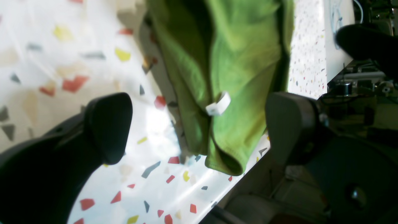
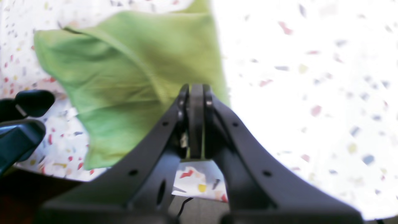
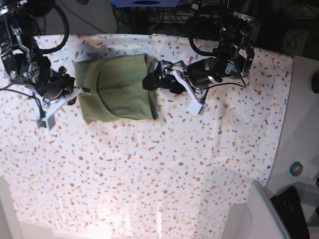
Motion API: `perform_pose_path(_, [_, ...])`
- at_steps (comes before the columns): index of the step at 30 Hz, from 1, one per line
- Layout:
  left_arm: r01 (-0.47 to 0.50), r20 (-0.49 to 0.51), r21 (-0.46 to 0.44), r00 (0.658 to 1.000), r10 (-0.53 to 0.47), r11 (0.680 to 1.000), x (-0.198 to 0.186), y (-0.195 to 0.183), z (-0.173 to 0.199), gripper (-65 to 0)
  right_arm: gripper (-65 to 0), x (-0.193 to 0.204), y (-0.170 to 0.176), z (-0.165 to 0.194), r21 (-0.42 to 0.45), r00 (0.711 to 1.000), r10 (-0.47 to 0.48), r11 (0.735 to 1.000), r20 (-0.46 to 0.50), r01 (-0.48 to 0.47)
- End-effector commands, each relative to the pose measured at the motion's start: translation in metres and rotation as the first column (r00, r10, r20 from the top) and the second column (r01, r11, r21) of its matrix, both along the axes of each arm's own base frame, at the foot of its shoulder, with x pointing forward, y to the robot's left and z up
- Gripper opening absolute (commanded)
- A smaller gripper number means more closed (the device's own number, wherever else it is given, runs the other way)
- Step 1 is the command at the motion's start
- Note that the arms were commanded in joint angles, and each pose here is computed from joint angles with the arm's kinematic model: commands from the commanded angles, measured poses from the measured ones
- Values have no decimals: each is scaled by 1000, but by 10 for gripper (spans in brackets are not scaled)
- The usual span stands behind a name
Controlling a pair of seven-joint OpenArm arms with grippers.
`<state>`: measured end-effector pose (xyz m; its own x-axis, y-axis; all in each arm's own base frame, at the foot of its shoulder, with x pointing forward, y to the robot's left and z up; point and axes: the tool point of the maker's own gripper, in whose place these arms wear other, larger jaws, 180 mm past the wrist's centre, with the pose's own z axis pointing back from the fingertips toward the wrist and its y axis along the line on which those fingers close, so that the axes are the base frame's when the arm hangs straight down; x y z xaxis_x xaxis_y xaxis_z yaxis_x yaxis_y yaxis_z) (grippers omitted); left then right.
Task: Layout the t-shirt on the table in an organized manner, then fold the t-shirt properly
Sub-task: 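Grasp the green bundle's edge with the left gripper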
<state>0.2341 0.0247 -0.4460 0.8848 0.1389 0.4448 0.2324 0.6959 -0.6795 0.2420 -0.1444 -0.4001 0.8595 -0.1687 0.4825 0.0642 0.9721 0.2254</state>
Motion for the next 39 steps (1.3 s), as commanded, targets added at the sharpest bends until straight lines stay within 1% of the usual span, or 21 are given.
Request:
perform_pose_path(1, [-13,39,-27,999,14,1000,14,-2,10,0,-650,11,-4,11,-5,999,0,1000,49,0])
perform_pose_path(2, [-11,30,-17,999,12,1000,14,-2,6,0,-650,10,-6,11,-7,999,-6,1000,49,6])
perform_pose_path(5, [57,20,44,998,-58,997,6,-18,-8,0,-650,11,-16,13,-13,998,-33,999,54,33])
perform_pose_path(8, [59,35,63,997,-62,996,4,-29,-16,0,-650,12,-17,13,-14,998,-38,999,57,39])
perform_pose_path(12, [48,-16,54,999,-47,997,-2,-36,-32,0,-650,12,-17,13,-14,998,-36,999,57,37])
perform_pose_path(17, [48,-32,54,998,-47,997,5,-39,-37,0,-650,12,-18,14,-14,998,-38,999,58,39])
perform_pose_path(19, [51,-22,46,998,-50,998,11,-44,-34,0,-650,14,-18,15,-15,997,-40,999,70,41])
perform_pose_path(23, [122,-38,56,992,-120,991,8,-59,-39,-2,-650,15,-21,16,-21,993,-50,998,104,52])
perform_pose_path(24, [130,-48,59,991,-127,990,6,-59,-42,-26,-650,16,-22,16,-23,992,-52,998,114,55])
perform_pose_path(25, [130,-57,62,990,-126,990,5,-58,-45,-72,-650,16,-23,17,-25,992,-53,998,119,56])
perform_pose_path(27, [132,-63,63,990,-128,989,7,-59,-47,-204,-650,12,-24,14,-28,992,-55,998,112,59])
perform_pose_path(31, [122,-75,68,990,-116,990,9,-56,-50,-559,-650,13,-46,18,-40,985,-120,991,123,126])
perform_pose_path(32, [118,-71,75,991,-113,990,13,-54,-49,-640,-650,14,-51,19,-43,983,-133,989,129,139])
perform_pose_path(34, [99,-79,98,993,-92,990,19,-50,-50,-650,-650,16,-59,22,-48,978,-152,986,139,160])
perform_pose_path(36, [67,-94,142,994,-54,988,24,-35,-55,-650,-650,16,-68,24,-54,974,-174,982,146,184])
perform_pose_path(37, [67,-87,160,995,-53,985,30,-30,-54,-650,-650,14,-71,23,-58,973,-183,980,143,192])
perform_pose_path(38, [84,-78,181,994,-71,980,34,-27,-52,-650,-650,13,-74,24,-60,971,-190,978,144,200])
perform_pose_path(39, [126,-72,216,991,-113,968,35,-21,-53,-650,-650,13,-77,24,-62,970,-196,976,145,207])
